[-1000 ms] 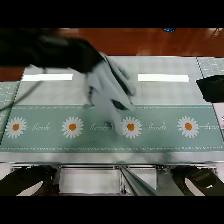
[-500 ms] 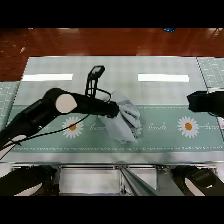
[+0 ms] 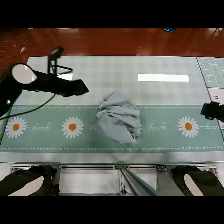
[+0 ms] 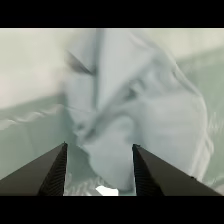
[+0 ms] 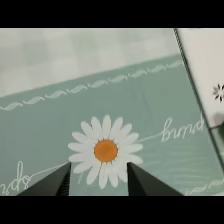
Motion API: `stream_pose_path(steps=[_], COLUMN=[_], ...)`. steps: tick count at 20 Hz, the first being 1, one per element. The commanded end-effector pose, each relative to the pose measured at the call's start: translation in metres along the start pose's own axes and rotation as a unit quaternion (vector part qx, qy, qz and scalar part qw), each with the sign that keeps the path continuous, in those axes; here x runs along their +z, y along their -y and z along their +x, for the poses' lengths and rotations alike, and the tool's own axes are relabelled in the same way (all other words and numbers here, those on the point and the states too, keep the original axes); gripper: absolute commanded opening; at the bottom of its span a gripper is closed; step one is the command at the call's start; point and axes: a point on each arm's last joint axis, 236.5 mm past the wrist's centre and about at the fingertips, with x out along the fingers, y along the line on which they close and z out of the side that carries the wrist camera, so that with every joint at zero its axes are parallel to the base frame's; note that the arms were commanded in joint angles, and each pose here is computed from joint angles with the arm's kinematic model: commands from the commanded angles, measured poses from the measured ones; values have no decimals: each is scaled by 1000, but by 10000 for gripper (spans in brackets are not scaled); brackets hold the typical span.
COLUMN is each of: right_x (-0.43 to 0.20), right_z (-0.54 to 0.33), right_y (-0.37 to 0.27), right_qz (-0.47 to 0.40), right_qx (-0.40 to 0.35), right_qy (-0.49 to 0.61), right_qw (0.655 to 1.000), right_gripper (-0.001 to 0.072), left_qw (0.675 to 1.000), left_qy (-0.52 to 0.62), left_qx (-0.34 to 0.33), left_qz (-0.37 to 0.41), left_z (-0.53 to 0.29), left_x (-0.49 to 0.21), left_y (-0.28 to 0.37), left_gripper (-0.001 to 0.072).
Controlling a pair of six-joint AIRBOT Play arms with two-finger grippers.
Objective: Fold the shirts.
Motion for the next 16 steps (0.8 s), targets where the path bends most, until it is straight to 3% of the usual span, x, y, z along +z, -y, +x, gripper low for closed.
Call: stream_pose_path(steps=[1,3,6,9,15,16], right_x=[-49,-72,-93,-100,-125,-133], right_z=[43,49,48,43,34,34], right_y=[-52,-94,-109,-120,-149,-156], right_qz=[86,98,74,61,34,22], right_qx=[150,233,248,258,278,282], right_qy=[-71,-99,-127,-135,-172,-188], right_qw=[982,963,958,955,944,940], right_gripper=[404,403,403,403,403,403], left_qw=[991,970,950,940,950,951], left_qy=[-50,-161,-239,-275,-264,-263], left_qx=[-93,-155,-149,-140,-97,-98], left_qz=[-80,-90,-133,-146,-138,-133], left_z=[8,44,89,114,154,153], left_x=[1,-41,-76,-98,-109,-107], left_y=[-19,-9,-23,-22,-8,-8], left_gripper=[502,502,502,502,498,448])
